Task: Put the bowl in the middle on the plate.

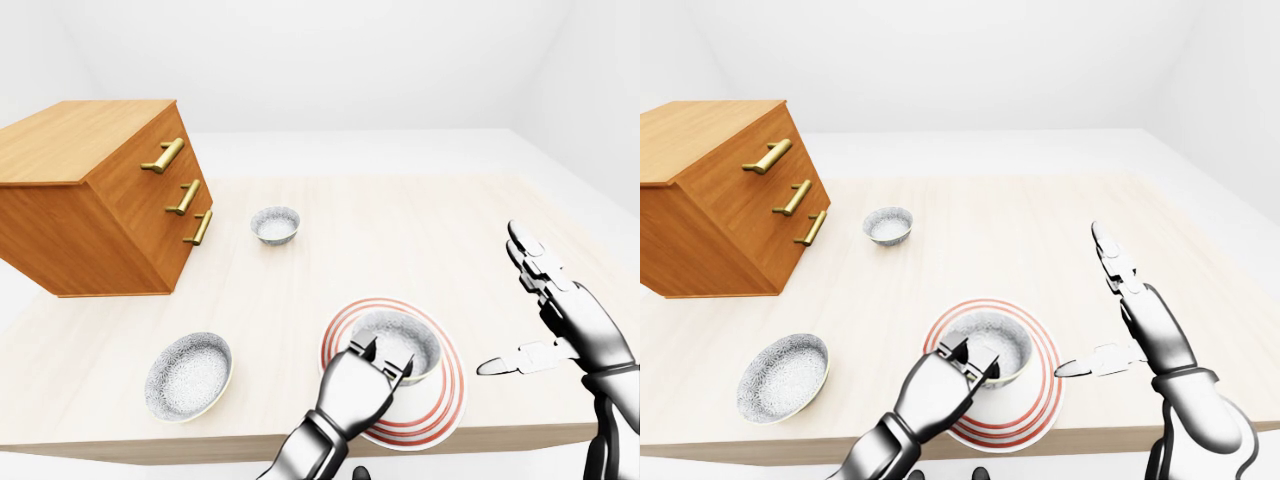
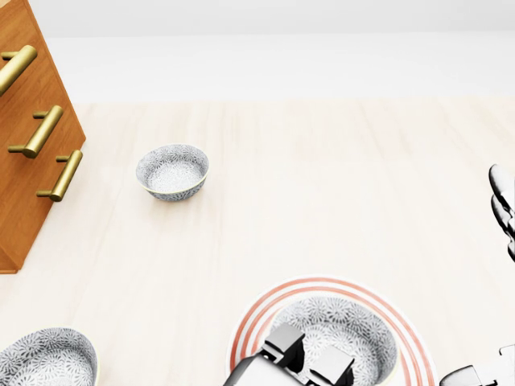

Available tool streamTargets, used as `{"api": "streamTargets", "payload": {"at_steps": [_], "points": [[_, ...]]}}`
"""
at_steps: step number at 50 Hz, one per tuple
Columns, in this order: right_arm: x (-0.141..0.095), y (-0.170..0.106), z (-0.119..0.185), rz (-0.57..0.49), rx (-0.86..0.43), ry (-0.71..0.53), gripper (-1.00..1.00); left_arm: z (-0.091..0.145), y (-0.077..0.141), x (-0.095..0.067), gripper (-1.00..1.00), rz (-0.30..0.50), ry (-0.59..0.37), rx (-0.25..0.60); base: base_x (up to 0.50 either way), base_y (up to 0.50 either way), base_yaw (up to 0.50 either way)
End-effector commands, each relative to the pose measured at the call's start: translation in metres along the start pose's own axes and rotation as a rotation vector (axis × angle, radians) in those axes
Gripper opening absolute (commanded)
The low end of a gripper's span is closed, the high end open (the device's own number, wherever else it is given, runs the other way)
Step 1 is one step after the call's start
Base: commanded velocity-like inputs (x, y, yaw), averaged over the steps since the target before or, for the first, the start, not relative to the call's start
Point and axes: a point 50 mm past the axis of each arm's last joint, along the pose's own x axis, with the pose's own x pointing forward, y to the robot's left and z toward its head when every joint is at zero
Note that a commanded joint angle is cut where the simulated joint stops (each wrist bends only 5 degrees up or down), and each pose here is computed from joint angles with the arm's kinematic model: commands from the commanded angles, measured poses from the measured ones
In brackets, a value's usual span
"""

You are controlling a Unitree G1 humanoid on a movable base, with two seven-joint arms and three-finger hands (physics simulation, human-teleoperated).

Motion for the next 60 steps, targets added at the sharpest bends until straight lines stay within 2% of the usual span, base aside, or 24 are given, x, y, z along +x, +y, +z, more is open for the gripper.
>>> {"api": "streamTargets", "payload": {"at_steps": [1,23,60], "points": [[0.0,0.0,-0.001,0.001,0.0,0.004,1.0,0.004,0.001,0.0,-1.0,0.03,-0.016,-0.015,0.0,0.0,0.0],[0.0,0.0,0.0,0.003,-0.005,0.002,1.0,0.006,-0.009,0.0,-1.0,0.023,-0.02,-0.036,0.0,0.0,0.0],[0.0,0.0,0.0,0.0,-0.007,0.002,1.0,0.008,-0.013,0.001,-1.0,0.018,-0.029,-0.04,0.0,0.0,0.0]]}}
